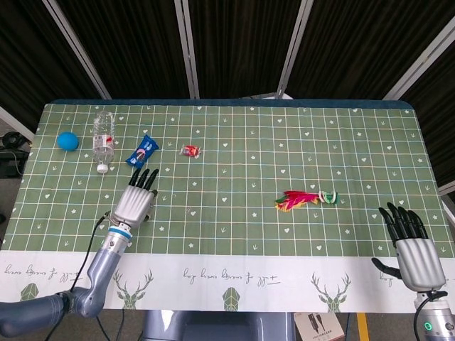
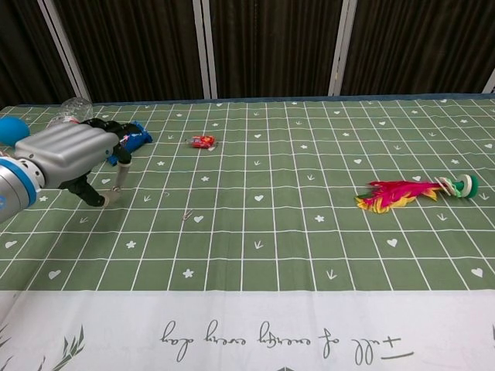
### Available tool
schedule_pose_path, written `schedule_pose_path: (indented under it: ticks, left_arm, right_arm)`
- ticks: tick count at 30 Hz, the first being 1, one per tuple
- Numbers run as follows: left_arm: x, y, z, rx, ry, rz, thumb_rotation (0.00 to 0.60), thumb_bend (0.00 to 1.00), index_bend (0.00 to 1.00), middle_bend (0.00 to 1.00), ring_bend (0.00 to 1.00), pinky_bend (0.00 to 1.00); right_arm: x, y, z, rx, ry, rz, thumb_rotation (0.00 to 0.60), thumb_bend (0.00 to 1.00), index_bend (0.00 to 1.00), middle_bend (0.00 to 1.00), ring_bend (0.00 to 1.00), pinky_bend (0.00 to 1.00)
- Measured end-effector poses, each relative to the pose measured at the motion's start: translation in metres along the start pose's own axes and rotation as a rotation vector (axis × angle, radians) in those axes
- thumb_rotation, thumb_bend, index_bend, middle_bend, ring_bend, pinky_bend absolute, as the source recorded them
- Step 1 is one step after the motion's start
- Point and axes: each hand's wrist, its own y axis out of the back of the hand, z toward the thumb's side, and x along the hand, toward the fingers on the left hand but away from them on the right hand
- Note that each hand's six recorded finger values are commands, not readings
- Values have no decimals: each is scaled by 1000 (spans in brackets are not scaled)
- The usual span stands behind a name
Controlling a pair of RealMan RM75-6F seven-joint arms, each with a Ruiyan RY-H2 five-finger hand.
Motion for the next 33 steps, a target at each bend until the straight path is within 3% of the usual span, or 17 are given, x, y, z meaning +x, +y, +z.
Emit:
schedule_pose_path:
  ticks: [9, 19, 33]
  left_arm:
    - [1, 32, 13, -177, -14, 74, 600, 420, 624, 0, 0, 0]
    - [1, 37, 37, -438, -11, 31, 600, 420, 628, 0, 0, 0]
    - [-1, 36, 59, -559, -14, -13, 600, 422, 627, 0, 0, 0]
  right_arm:
    - [0, 0, 0, 4, 0, -2, 600, 47, 0, 0, 0, 76]
    - [0, 0, 0, 6, 2, -3, 600, 47, 0, 0, 0, 76]
    - [-1, 0, 1, 6, 4, 0, 600, 48, 0, 0, 0, 76]
